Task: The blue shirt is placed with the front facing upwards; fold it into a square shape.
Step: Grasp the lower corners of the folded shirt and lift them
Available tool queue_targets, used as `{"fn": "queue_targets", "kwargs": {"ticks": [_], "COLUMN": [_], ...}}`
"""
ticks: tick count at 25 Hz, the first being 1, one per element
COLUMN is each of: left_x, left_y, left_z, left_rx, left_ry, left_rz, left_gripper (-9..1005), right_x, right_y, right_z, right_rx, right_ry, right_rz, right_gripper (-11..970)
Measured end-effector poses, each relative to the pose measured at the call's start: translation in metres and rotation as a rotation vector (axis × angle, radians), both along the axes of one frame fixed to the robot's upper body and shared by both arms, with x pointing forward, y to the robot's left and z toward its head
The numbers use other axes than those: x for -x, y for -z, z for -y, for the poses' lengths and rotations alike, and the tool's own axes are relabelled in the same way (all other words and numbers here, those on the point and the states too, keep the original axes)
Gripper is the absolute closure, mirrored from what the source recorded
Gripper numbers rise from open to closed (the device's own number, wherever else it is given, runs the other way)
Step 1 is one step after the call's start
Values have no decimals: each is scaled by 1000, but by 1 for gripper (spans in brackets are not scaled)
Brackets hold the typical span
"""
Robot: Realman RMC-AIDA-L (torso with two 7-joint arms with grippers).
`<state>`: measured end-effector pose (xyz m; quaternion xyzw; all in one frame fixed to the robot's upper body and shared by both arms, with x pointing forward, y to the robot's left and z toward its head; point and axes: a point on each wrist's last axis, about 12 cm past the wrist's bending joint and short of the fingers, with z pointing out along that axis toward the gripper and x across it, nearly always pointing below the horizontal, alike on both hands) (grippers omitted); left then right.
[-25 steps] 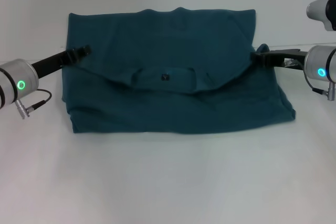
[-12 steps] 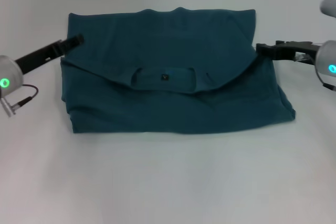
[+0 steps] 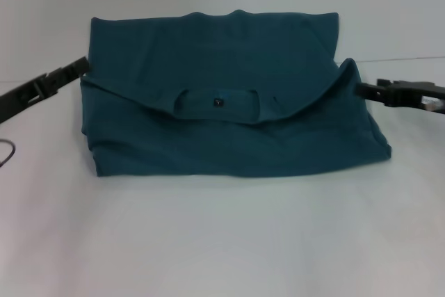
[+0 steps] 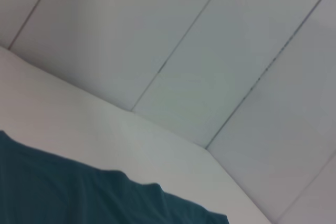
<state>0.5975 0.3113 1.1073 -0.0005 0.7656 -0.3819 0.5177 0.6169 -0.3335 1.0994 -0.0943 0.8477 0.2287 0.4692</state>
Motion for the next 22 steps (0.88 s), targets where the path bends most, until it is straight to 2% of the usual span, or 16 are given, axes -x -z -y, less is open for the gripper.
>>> {"fn": "queue_targets", "kwargs": {"ticks": [5, 12, 22], "left_x": [15, 24, 25], "left_y": [8, 20, 25], "left_z": [-8, -6, -4], "left_rx": [-23, -101, -149], "left_ry": [23, 66, 79], "left_rz": [-19, -67, -83], "left_gripper": [230, 230, 231], "right_x": [13, 19, 16], "right_y": [-2, -1, 4], "right_z": [19, 34, 28], "right_rx": [-37, -15, 11], "right_ry": [-21, -7, 4], "right_rz": [-60, -217, -273], "right_gripper": [342, 342, 344]}}
